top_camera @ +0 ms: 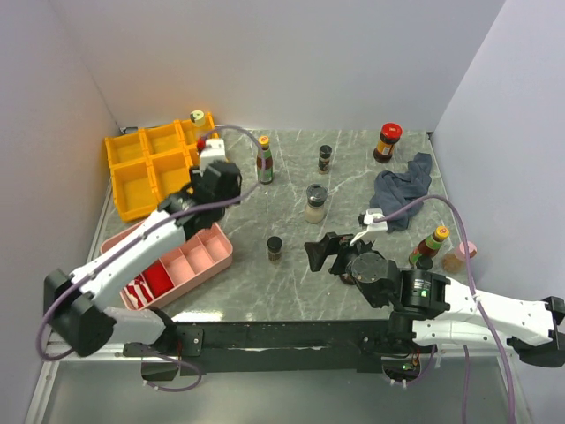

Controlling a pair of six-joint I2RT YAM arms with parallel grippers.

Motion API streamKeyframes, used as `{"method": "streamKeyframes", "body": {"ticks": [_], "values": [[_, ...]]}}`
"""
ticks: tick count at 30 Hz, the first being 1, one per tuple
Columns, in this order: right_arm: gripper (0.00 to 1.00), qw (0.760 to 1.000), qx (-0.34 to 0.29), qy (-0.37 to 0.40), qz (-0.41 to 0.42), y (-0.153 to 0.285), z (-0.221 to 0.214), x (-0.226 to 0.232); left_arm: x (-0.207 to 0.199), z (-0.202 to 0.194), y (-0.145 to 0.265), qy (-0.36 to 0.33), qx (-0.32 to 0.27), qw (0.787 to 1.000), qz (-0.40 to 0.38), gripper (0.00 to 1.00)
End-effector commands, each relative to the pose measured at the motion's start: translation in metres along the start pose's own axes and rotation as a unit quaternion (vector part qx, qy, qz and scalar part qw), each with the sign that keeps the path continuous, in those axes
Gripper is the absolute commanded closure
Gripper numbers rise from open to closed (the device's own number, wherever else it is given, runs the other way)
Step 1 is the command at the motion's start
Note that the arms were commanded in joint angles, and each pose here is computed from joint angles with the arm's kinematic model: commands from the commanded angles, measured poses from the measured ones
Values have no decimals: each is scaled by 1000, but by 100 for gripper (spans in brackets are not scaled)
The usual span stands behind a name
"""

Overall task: Organize the condiment bottles
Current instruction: Place the bottle in the storage box.

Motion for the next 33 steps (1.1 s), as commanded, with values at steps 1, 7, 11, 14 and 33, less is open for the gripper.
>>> {"method": "streamKeyframes", "body": {"ticks": [1, 7, 11, 14, 33], "values": [[0, 1000, -13, -8, 11, 0, 7, 5, 28, 57, -42, 43, -50, 998, 25, 99], [0, 999, -15, -20, 31, 4, 9, 6, 50, 77, -96, 67, -67, 995, 32, 99], [0, 999, -16, -24, 39, 7, 11, 6, 57, 83, -126, 69, -59, 995, 42, 99], [0, 999, -18, -26, 41, 9, 13, 5, 58, 83, -144, 73, -49, 995, 38, 99], [0, 999, -22, -14, 34, 8, 14, 3, 62, 59, -214, 52, -2, 997, 53, 99]]}}
Point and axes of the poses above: each gripper's point midway between its finger pads, its own y axis back along the fingers, its own x axis along the line the jaws close on, z = x × y, the point moved 1 cm from there along y, back along the fingers, and after that the axes turned 12 degrees about -y, right-handed, at the moved point
